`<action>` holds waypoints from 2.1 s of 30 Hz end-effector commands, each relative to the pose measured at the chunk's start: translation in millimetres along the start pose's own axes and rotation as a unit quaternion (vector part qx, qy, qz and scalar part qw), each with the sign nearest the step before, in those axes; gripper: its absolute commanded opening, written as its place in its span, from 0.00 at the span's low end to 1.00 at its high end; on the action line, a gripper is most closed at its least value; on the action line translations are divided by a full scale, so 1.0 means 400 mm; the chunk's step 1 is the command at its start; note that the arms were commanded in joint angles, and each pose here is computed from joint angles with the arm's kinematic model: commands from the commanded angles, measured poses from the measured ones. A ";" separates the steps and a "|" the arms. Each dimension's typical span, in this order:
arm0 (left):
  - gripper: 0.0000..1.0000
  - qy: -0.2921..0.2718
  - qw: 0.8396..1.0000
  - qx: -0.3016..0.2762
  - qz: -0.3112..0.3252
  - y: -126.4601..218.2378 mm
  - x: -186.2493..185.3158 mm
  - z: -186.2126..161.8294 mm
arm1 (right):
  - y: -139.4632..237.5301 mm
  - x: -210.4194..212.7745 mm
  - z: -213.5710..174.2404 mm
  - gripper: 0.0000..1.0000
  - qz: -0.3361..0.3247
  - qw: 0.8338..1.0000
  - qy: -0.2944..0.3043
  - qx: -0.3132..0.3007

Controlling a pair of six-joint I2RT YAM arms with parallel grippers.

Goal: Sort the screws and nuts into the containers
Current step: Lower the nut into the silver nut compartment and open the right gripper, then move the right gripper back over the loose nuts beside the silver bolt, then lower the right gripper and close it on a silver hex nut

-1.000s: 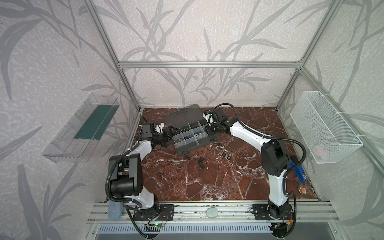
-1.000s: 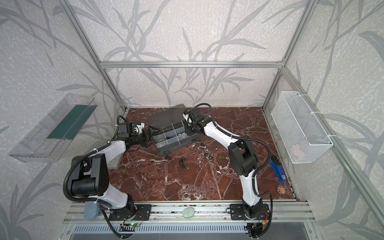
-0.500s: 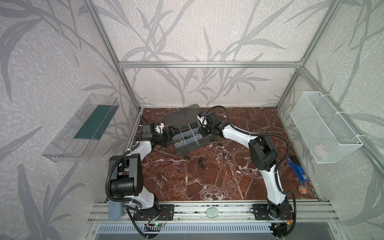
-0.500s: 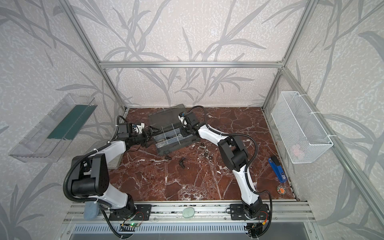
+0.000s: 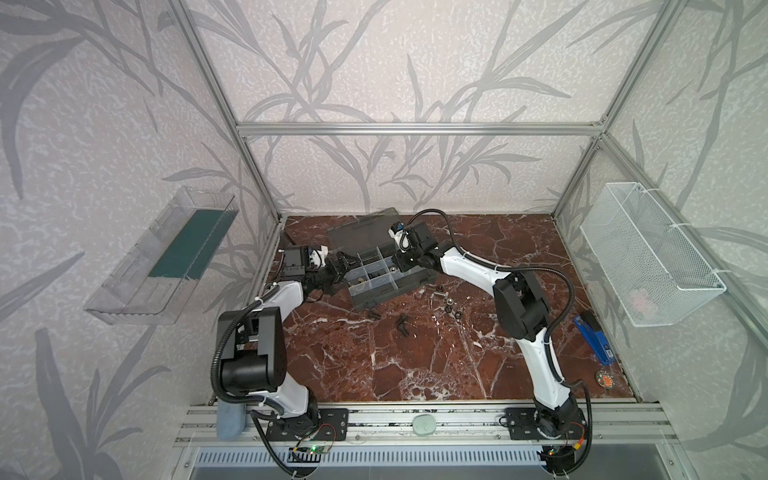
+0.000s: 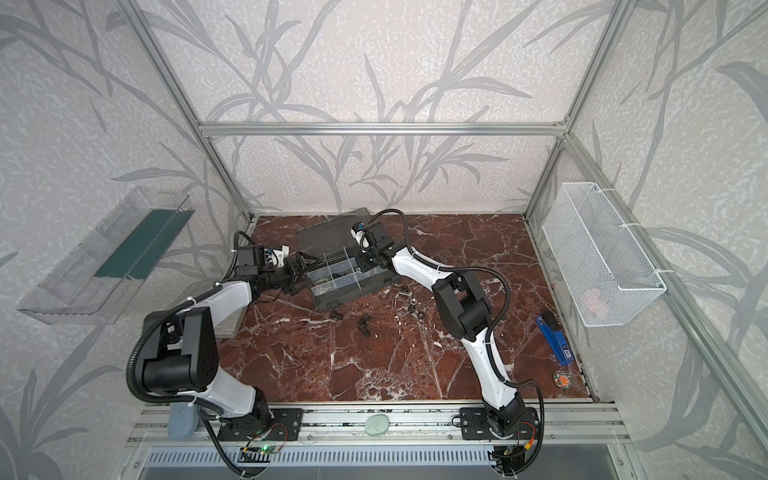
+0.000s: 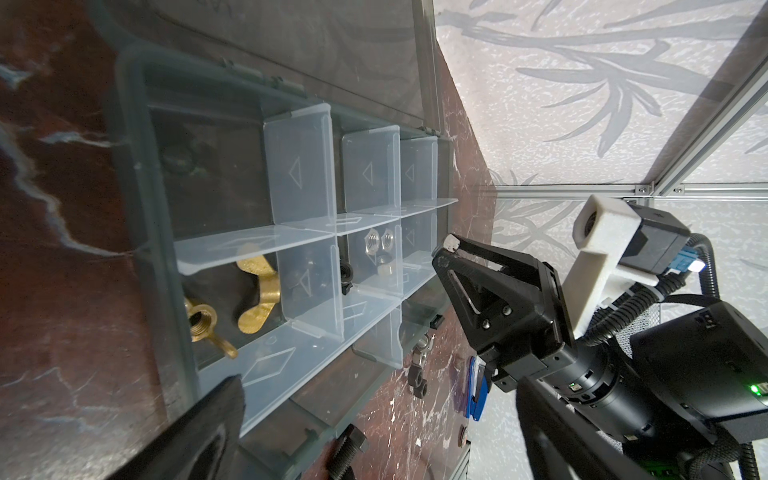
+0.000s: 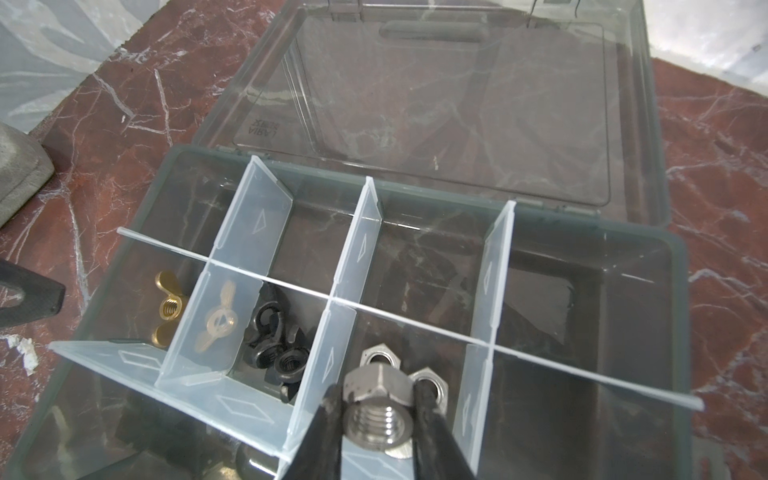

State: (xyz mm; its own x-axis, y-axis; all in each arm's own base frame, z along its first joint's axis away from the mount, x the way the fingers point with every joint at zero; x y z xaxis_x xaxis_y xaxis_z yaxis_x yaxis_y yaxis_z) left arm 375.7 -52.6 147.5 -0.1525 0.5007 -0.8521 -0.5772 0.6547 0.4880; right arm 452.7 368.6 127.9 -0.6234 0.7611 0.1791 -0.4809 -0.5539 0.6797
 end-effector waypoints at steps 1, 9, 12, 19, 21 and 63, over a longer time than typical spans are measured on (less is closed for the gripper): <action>0.99 -0.003 1.000 0.001 -0.006 0.007 -0.005 0.000 | -0.007 0.006 0.006 0.23 0.002 1.000 0.004 0.004; 0.99 -0.005 1.000 0.000 -0.007 0.010 -0.008 -0.003 | 0.004 0.010 0.010 0.42 0.002 1.000 0.005 0.005; 1.00 -0.004 1.000 0.000 -0.007 0.011 -0.009 -0.003 | 0.027 0.024 0.024 0.47 0.018 1.000 0.008 0.001; 0.99 -0.006 1.000 -0.002 -0.006 0.014 -0.012 -0.004 | 0.169 0.005 0.045 0.49 -0.004 1.000 -0.008 -0.007; 1.00 -0.006 1.000 -0.003 -0.005 0.016 -0.013 -0.003 | 0.211 -0.020 0.026 0.50 -0.021 1.000 -0.022 0.009; 0.99 -0.002 1.000 -0.003 0.002 0.011 -0.006 0.000 | 0.274 -0.153 -0.410 0.50 -0.128 0.933 -0.188 0.280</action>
State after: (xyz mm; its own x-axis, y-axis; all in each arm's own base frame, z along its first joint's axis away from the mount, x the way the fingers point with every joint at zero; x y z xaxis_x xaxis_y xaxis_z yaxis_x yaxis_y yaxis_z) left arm 373.1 -52.7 147.7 -0.1595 0.5034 -0.8492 -0.5715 0.6543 0.4952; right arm 340.7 201.9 82.1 -0.2274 0.9668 0.1165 -0.1450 -0.1519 0.9777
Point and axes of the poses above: each gripper's point midway between its finger pads, its own y axis back along the fingers, its own x axis along the line the jaws close on, z = x × y, the point moved 4 cm from there along y, back along the fingers, and after that the axes turned 1 degree about -y, right-handed, at the moved point
